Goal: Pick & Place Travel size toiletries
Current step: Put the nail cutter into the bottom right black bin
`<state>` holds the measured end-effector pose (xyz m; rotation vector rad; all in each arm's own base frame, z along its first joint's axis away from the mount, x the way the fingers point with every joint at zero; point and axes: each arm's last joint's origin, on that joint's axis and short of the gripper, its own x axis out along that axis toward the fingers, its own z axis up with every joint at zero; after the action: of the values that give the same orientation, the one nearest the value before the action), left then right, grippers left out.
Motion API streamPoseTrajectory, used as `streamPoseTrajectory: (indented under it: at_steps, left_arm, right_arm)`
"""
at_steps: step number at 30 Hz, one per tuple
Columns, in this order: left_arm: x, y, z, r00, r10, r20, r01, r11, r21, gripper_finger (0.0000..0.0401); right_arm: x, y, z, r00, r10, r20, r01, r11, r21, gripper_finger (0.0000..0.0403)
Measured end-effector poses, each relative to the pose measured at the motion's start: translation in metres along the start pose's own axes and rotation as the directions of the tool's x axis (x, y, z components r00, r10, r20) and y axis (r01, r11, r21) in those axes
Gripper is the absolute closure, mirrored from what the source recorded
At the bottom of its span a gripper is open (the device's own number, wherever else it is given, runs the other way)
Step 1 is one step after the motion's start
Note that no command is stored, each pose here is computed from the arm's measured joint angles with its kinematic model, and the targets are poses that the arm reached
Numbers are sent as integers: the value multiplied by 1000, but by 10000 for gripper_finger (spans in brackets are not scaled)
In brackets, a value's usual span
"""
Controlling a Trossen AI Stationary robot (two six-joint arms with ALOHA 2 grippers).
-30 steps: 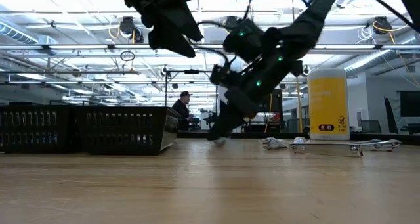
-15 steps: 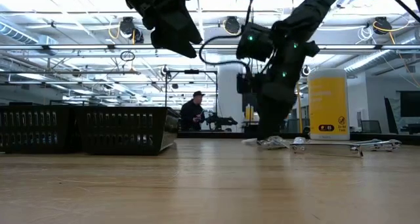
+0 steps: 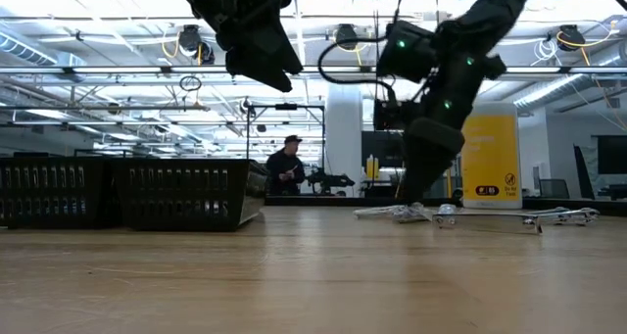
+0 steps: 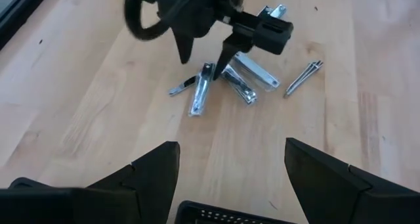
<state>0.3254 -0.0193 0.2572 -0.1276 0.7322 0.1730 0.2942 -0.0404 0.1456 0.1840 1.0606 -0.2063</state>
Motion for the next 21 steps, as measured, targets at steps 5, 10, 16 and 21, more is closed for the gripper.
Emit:
streamPoseTrajectory:
  at_steps: [5,10,16,21]
  left_arm:
    - [0,0,0,1000,2,0,-2,1000,-2,130]
    - [0,1,1,1000,6,7,-6,1000,-4,130]
    - [0,1,1,1000,18,18,-18,1000,-14,130]
    - [0,1,2,1000,17,22,-16,1000,-22,130]
  right_arm:
    - [10,-2,-13,995,53,87,-55,998,13,181]
    - [15,-4,-21,986,61,155,-64,998,13,181]
    - [25,-5,-27,987,58,149,-60,998,5,182]
    - [30,-5,-31,991,70,117,-73,997,19,208]
